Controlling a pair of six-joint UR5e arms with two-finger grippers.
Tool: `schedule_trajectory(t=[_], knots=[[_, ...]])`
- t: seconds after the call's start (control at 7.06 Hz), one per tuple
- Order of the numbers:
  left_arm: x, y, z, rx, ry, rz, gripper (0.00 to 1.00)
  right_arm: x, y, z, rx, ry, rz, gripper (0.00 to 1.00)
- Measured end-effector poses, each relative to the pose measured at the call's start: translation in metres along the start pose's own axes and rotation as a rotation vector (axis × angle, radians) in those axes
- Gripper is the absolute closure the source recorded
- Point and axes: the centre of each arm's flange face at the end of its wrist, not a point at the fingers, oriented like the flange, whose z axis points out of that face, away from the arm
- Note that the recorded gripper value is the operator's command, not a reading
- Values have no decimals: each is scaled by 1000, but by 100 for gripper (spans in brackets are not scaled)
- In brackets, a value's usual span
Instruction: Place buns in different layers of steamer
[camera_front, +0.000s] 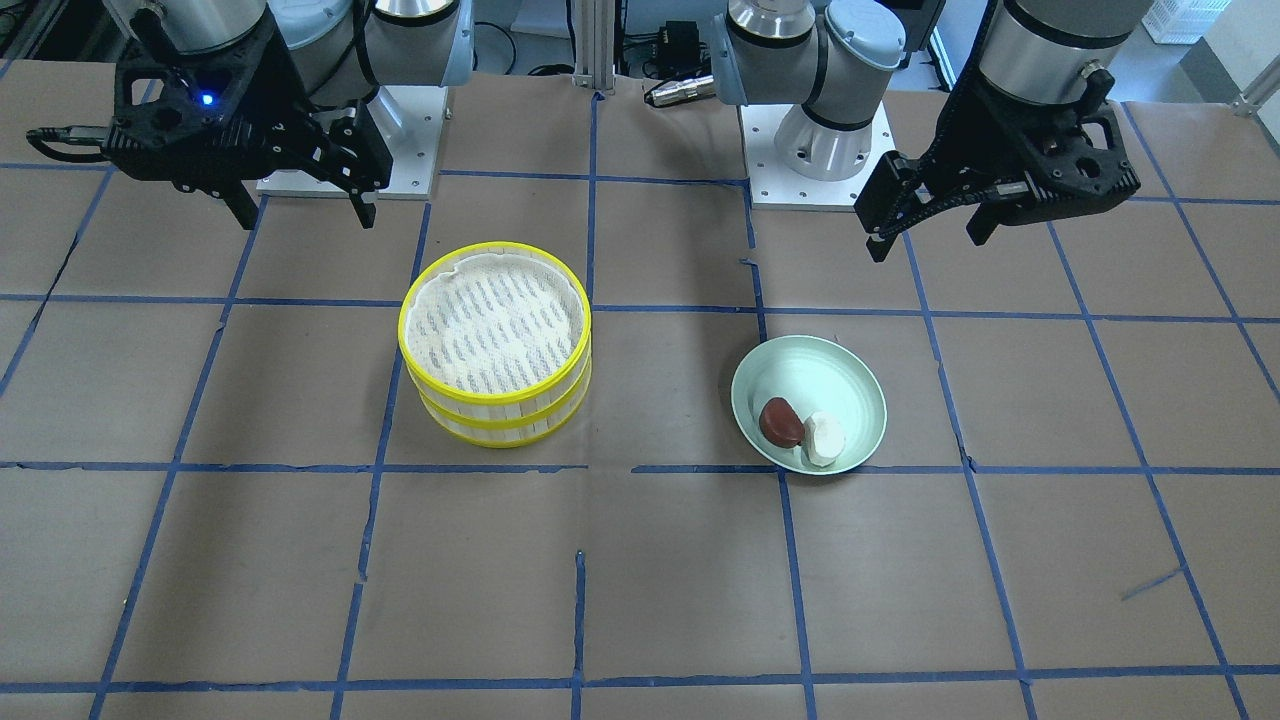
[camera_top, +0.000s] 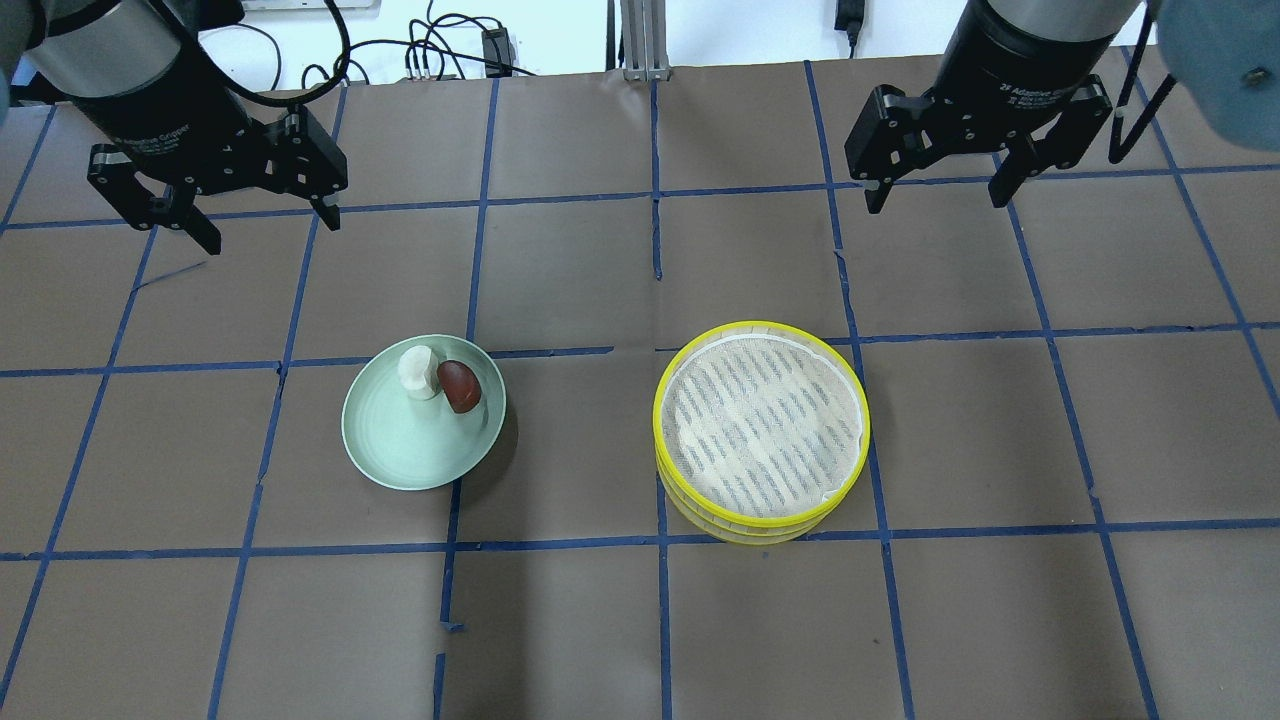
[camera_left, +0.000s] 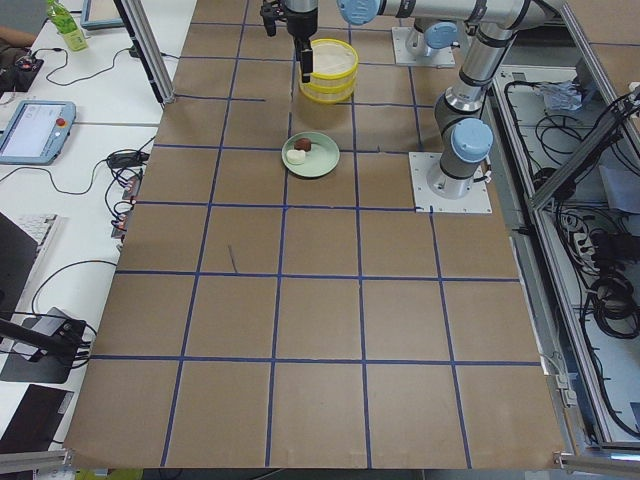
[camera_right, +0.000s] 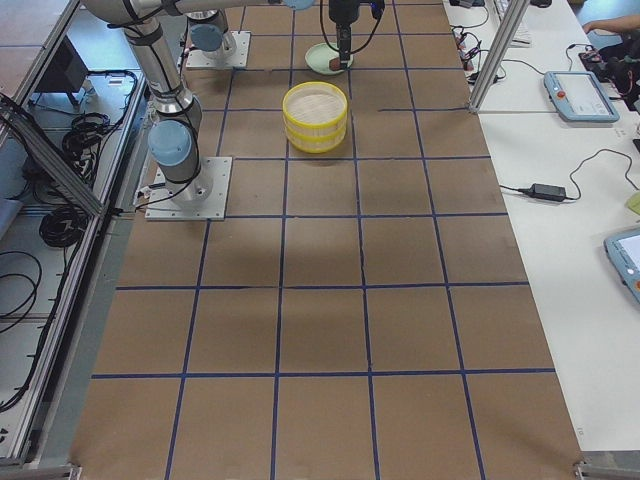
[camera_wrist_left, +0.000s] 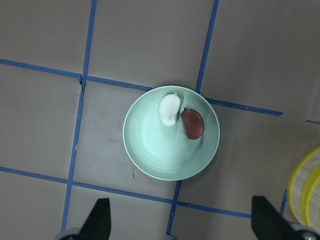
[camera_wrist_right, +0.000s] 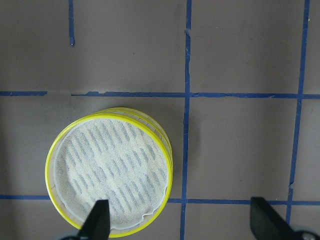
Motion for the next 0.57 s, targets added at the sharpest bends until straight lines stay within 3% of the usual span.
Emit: schedule_trajectory(t=[0.57], knots=[[0,1,7,-14,-1,3,0,0,0,0,-2,-1,0,0]])
